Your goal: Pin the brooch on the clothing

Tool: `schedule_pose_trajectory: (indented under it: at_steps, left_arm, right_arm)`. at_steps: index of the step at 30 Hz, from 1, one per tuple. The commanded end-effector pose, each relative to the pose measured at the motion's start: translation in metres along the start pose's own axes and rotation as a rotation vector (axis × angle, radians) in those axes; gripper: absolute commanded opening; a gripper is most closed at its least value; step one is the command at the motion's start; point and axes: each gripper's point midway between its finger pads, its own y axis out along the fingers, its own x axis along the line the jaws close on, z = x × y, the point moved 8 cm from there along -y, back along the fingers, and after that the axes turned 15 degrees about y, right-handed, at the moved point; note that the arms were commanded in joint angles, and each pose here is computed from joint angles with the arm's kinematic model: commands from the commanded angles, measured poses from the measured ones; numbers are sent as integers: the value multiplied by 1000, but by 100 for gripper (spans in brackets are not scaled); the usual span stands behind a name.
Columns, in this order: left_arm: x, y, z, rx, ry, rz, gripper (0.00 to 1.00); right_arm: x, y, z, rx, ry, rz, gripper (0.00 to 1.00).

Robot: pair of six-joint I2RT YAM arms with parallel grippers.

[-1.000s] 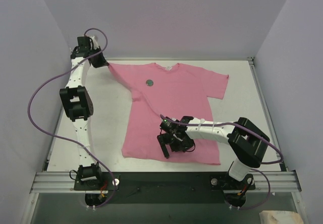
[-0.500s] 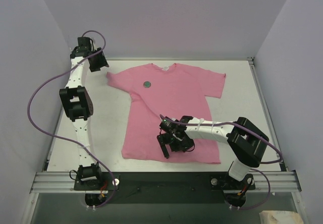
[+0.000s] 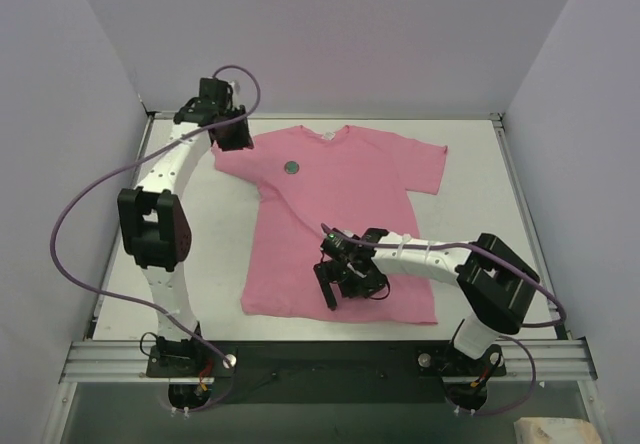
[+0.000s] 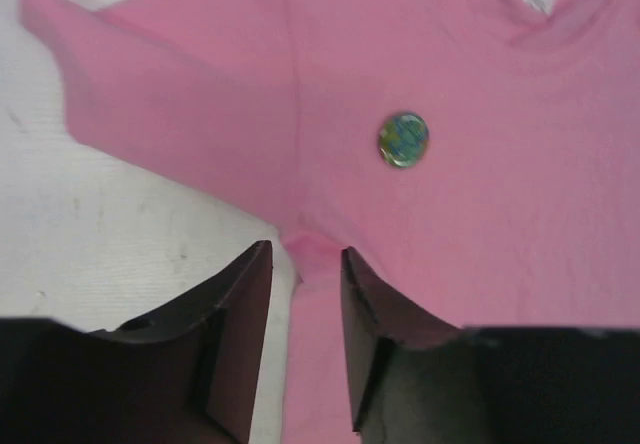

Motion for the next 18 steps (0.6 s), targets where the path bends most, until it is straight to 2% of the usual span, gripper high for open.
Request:
schedule_pose_trajectory:
  at_steps: [1,2,3,4,5,8,9,11,14,18]
  left_arm:
    - [-51,-33,21,-57,72,127,30]
    - [-53,-24,47,-10,68,146,23]
    - [-61,-25,59,2,55,169,6]
    - [-67,-37,64,-15,53,215,0]
    - [-67,-29,92,30,44,224,0]
    - [-87,-41,120,17,37,280,0]
    - [-89,-38,146,69,25,281,0]
    - [-108,-48,164,67,58,299,0]
    - [-121,-53,201,124,81,303,0]
    - [-116,-55,243,211,56,306,0]
  right_arm:
    - [-14,-20,-14,-96,43,-18,97]
    - [-19,-31,-21,-137,75,-41,97]
    - [-23,-36,-24,-156,93,-52,97]
    - [-26,-48,-28,-198,115,-83,97]
    - [-36,-51,-33,-215,157,-83,97]
    - [-52,-65,-36,-285,208,-108,98]
    - [-58,-68,-39,-308,233,-100,98]
    - [-67,-73,-40,-340,255,-102,98]
    - [-79,-68,-37,-329,297,-84,98]
    - [-90,-54,-28,-288,360,-51,98]
